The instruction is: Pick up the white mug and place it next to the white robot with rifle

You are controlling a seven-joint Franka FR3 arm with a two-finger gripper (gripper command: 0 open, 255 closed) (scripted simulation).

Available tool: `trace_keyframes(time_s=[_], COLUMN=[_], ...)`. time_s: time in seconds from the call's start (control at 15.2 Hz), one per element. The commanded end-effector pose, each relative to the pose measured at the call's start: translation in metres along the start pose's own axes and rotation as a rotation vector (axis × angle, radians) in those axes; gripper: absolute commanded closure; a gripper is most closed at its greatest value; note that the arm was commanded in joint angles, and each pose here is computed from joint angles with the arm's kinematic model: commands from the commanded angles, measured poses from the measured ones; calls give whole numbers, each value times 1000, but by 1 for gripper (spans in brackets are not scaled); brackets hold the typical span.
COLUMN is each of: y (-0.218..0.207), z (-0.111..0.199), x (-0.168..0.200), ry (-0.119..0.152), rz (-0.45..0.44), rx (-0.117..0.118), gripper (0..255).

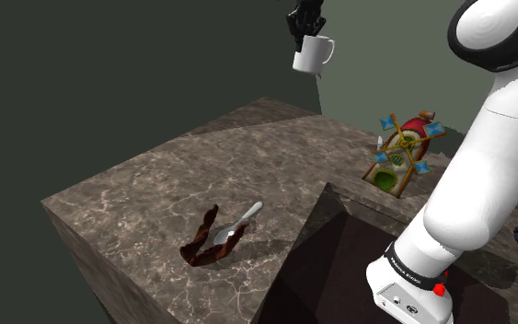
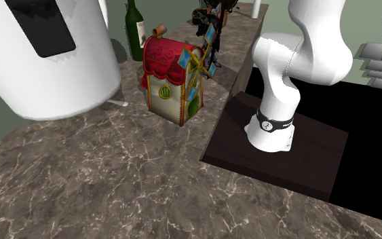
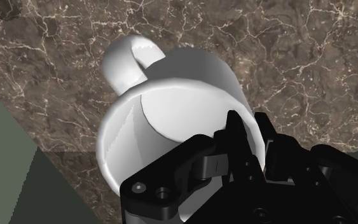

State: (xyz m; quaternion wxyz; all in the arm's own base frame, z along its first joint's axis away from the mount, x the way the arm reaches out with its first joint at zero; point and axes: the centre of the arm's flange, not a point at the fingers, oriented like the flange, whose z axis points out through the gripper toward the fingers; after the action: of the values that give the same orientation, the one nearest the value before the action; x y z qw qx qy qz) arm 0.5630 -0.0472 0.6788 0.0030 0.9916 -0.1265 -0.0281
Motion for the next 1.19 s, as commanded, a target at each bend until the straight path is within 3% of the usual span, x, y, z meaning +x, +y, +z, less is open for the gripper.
trace_keyframes(time_s=[0.0, 0.4, 1.12], y=[0, 1, 123], z=[-12, -40, -34], x=[-1, -2, -80], ry=[0, 0, 0], rz=[0, 0, 0], rx=[0, 0, 0], gripper=[255, 255, 255])
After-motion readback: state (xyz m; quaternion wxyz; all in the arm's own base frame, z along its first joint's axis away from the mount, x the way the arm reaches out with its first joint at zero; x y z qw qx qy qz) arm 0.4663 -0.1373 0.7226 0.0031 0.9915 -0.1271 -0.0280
